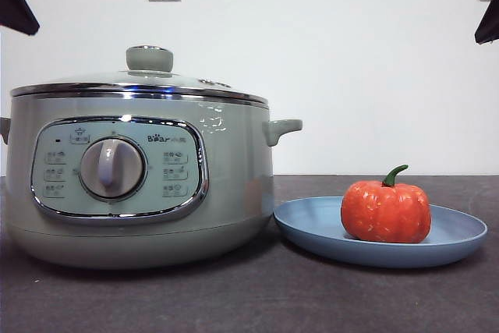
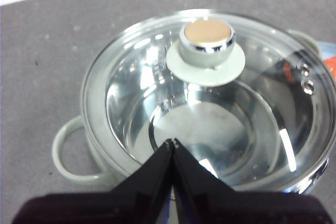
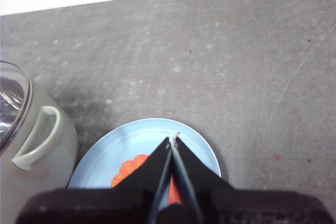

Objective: Take the pumpkin out from the steamer,put the pumpkin in the blue plate,close the lid

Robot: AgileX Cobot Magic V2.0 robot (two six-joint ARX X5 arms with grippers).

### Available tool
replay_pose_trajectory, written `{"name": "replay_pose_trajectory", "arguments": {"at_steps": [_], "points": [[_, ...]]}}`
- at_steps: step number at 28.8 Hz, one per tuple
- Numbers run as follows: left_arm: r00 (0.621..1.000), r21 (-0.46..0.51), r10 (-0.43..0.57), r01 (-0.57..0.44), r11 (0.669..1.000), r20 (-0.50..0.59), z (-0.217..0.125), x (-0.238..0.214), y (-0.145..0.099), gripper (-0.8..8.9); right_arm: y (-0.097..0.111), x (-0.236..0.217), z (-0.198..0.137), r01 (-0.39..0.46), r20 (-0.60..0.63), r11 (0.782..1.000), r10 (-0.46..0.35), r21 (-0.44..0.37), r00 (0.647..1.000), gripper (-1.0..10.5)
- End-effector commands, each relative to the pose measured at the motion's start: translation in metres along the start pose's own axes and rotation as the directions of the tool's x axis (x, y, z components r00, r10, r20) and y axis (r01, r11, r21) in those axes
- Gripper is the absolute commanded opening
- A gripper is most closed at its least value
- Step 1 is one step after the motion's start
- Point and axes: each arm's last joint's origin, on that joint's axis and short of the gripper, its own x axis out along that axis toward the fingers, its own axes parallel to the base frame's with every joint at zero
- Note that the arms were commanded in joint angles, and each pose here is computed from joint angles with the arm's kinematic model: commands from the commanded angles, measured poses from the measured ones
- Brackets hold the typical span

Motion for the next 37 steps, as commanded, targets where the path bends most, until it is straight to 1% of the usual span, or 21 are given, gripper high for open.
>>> {"name": "replay_pose_trajectory", "arguments": {"at_steps": [1, 8, 10, 11, 13, 16, 17, 19, 23, 24, 27, 30, 34, 37], "points": [[1.0, -0.007, 0.0, 0.0, 1.0, -0.004, -0.001, 0.001, -0.001, -0.04, 0.0, 0.0, 0.0, 0.001, 0.008, 1.0, -0.001, 0.025, 1.0, 0.0], [1.0, -0.007, -0.001, 0.001, 1.0, -0.006, -0.001, 0.001, -0.001, -0.04, 0.0, 0.0, 0.0, 0.001, 0.007, 1.0, -0.001, 0.025, 1.0, 0.0], [1.0, 0.019, 0.002, -0.001, 1.0, -0.015, -0.003, -0.002, 0.0, -0.04, 0.0, 0.0, 0.0, 0.001, 0.007, 1.0, -0.001, 0.025, 1.0, 0.0], [1.0, 0.035, 0.014, -0.014, 0.999, 0.003, -0.003, -0.008, 0.003, -0.04, 0.0, 0.0, 0.0, 0.001, 0.007, 1.0, -0.001, 0.025, 1.0, 0.0], [0.999, 0.032, 0.025, -0.026, 0.999, 0.031, -0.005, -0.02, 0.009, -0.04, 0.0, 0.0, 0.0, 0.001, 0.007, 1.0, -0.002, 0.025, 1.0, 0.0], [0.989, -0.033, 0.095, -0.092, 0.995, 0.113, -0.009, -0.042, 0.022, -0.04, 0.0, 0.0, 0.0, 0.002, 0.006, 1.0, -0.002, 0.025, 1.0, 0.0], [0.979, -0.063, 0.135, -0.126, 0.99, 0.155, -0.012, -0.05, 0.027, -0.04, 0.0, 0.0, 0.0, 0.001, 0.006, 1.0, -0.001, 0.025, 1.0, 0.0], [0.957, -0.108, 0.208, -0.19, 0.976, 0.203, -0.017, -0.058, 0.034, -0.04, 0.0, 0.0, 0.0, 0.001, 0.006, 1.0, -0.001, 0.025, 1.0, 0.0], [0.882, -0.208, 0.377, -0.328, 0.922, 0.283, -0.034, -0.063, 0.047, -0.04, 0.0, 0.0, 0.0, 0.001, 0.006, 1.0, -0.001, 0.025, 1.0, 0.0], [0.865, -0.226, 0.405, -0.348, 0.91, 0.297, -0.04, -0.061, 0.049, -0.03, 0.0, 0.0, 0.0, 0.001, 0.006, 1.0, -0.001, 0.025, 1.0, 0.0], [0.844, -0.245, 0.418, -0.351, 0.904, 0.336, -0.058, -0.051, 0.054, -0.03, 0.0, 0.0, 0.0, 0.002, 0.006, 1.0, -0.002, 0.025, 1.0, 0.0], [0.839, -0.249, 0.415, -0.343, 0.906, 0.352, -0.078, -0.036, 0.058, -0.04, 0.0, 0.0, 0.0, 0.002, 0.006, 1.0, -0.002, 0.025, 1.0, 0.0], [0.861, -0.248, 0.394, -0.326, 0.912, 0.32, -0.105, -0.016, 0.06, -0.04, 0.0, 0.0, 0.0, 0.002, 0.006, 1.0, -0.002, 0.025, 1.0, 0.0], [0.868, -0.279, 0.407, -0.331, 0.901, 0.285, -0.124, -0.004, 0.062, -0.04, 0.0, 0.0, 0.0, 0.002, 0.006, 1.0, -0.002, 0.025, 1.0, 0.0]]}}
